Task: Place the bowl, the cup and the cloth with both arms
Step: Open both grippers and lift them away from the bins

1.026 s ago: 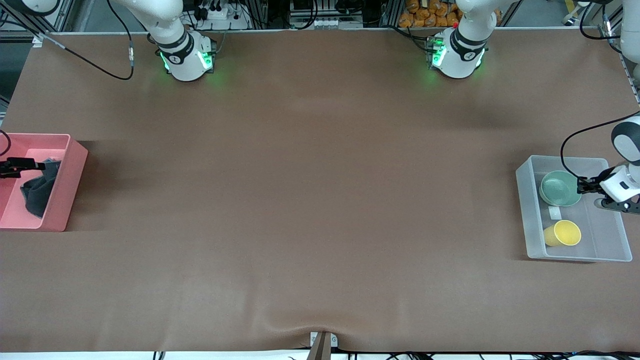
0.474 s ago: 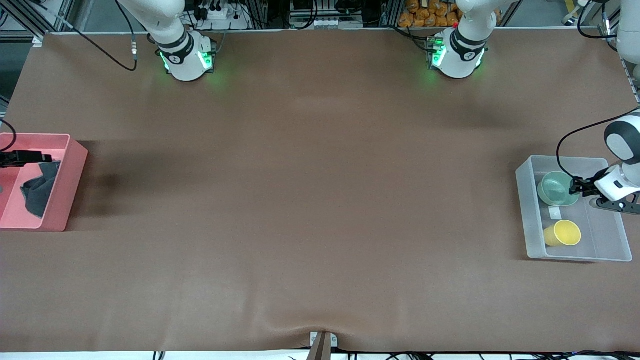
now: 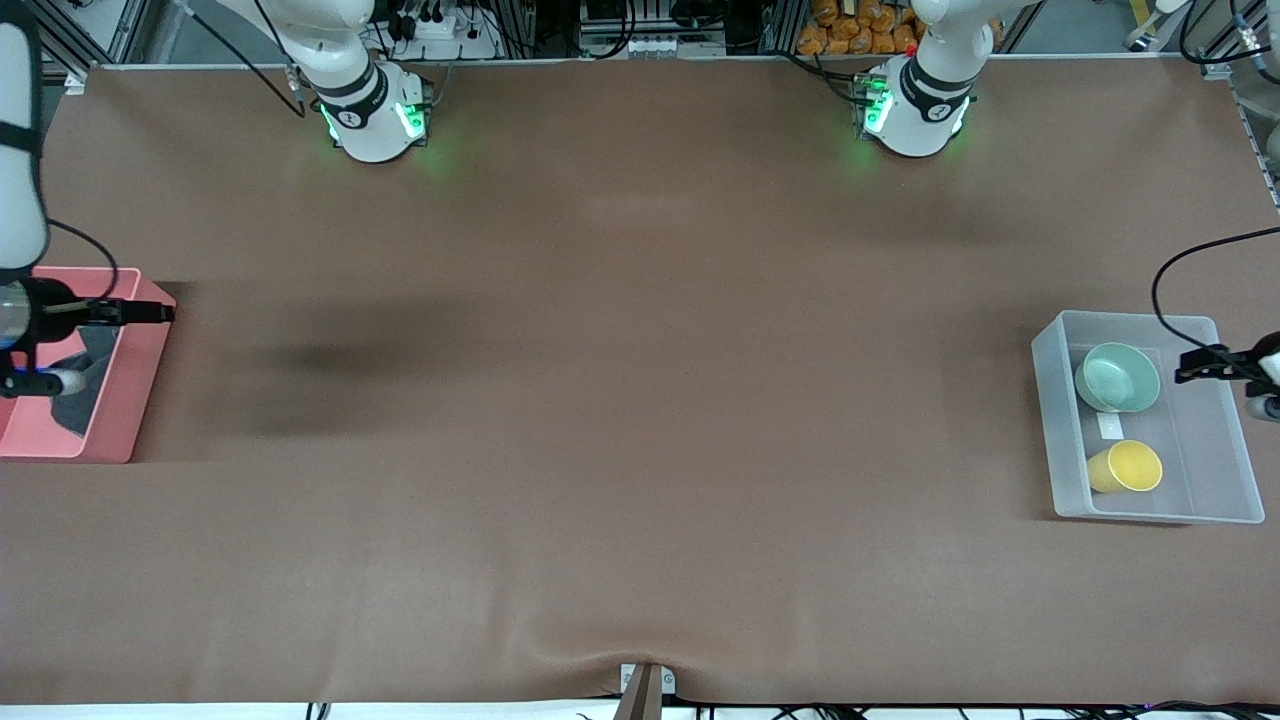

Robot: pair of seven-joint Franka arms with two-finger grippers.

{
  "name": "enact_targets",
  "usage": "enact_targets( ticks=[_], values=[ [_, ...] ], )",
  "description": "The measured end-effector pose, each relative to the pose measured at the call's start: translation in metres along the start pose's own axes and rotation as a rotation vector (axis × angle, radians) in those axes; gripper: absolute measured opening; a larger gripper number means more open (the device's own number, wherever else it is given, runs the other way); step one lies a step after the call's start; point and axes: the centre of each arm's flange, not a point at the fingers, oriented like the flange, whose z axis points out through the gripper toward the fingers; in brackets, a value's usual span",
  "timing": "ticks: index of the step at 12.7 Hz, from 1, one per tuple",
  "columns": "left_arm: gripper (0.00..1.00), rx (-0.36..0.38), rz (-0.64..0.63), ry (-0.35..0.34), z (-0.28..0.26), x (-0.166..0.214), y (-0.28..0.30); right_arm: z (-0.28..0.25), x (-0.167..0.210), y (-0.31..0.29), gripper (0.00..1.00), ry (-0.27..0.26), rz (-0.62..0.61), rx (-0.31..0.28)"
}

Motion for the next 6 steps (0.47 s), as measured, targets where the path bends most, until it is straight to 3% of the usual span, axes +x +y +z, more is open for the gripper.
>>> enact_targets(
  ticks=[2, 4, 6],
  values=[
    [1.00, -0.003, -0.089, 0.001, -0.035, 0.014, 0.026, -0.010, -0.002, -0.046, 1.00, 0.025, 0.031, 0.013],
    [1.00, -0.009, -0.201, -0.013, -0.054, 0.031, 0.070, -0.023, -0.001, -0.072, 1.00, 0.092, 0.034, 0.077],
    [1.00, -0.004, -0.244, -0.007, -0.072, 0.047, 0.110, -0.037, -0.002, -0.081, 1.00, 0.161, 0.022, 0.093]
  ],
)
